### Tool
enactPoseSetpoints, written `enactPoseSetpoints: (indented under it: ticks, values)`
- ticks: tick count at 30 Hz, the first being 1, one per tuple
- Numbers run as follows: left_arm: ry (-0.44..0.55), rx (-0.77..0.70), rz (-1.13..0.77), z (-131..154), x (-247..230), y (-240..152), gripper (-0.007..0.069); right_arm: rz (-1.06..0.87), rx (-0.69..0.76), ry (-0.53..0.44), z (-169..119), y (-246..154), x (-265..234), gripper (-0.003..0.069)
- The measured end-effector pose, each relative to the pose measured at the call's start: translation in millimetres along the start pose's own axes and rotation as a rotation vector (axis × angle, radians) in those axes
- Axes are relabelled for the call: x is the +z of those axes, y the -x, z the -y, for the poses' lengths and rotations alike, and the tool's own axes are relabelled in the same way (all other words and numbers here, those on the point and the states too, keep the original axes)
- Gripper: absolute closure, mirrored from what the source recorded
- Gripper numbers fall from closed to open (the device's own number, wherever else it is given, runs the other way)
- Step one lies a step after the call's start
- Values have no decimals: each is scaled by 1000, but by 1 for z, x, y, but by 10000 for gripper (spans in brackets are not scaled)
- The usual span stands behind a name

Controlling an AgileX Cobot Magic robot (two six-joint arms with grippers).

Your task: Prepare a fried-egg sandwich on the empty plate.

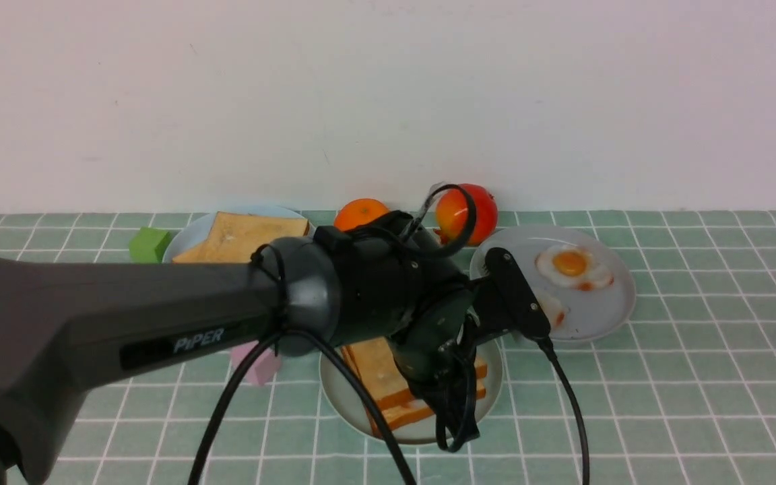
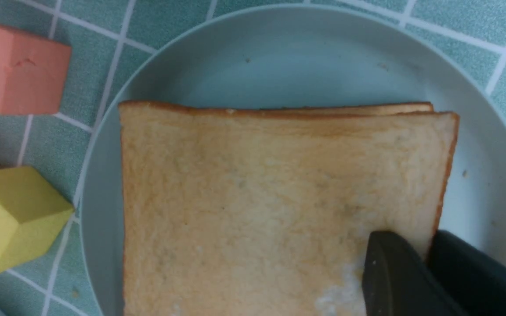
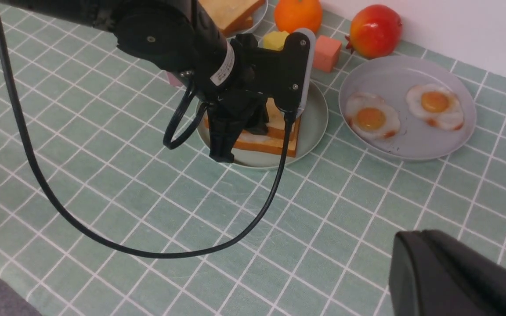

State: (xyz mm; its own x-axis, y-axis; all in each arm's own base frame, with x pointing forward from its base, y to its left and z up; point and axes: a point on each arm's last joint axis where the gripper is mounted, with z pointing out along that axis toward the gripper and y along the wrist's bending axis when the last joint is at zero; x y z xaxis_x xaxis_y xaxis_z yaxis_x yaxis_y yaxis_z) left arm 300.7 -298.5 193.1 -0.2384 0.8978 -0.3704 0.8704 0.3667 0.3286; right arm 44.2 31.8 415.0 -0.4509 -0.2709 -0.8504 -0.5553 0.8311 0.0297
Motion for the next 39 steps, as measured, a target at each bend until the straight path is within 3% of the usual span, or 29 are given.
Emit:
enactPoseSetpoints:
  ticks: [5, 17, 29, 32, 34, 37, 38, 39]
  values:
    - [-4, -4, -2, 0, 0, 0, 557, 0, 6, 12, -1, 0, 0, 654]
    - [-7, -64, -2, 1, 0, 0, 306, 3, 23, 53, -5, -1, -3, 654]
    - [-14, -146, 13, -3, -23, 2, 284, -3, 25, 57, -5, -2, -3, 654]
    - [3, -202, 78, -7, -58, 7, 291, -3, 25, 58, -5, -3, -4, 654]
    - [30, -240, 205, -8, -115, 14, 328, 6, 23, 56, -5, -4, -6, 654]
    - [45, -310, 383, -7, -190, 11, 411, 15, 21, 52, -5, -6, -9, 654]
    - [45, -352, 485, -5, -230, 0, 470, 17, 18, 47, -5, -7, -12, 655]
    - [44, -358, 497, -5, -235, -2, 480, 16, 17, 46, -4, -7, -12, 655]
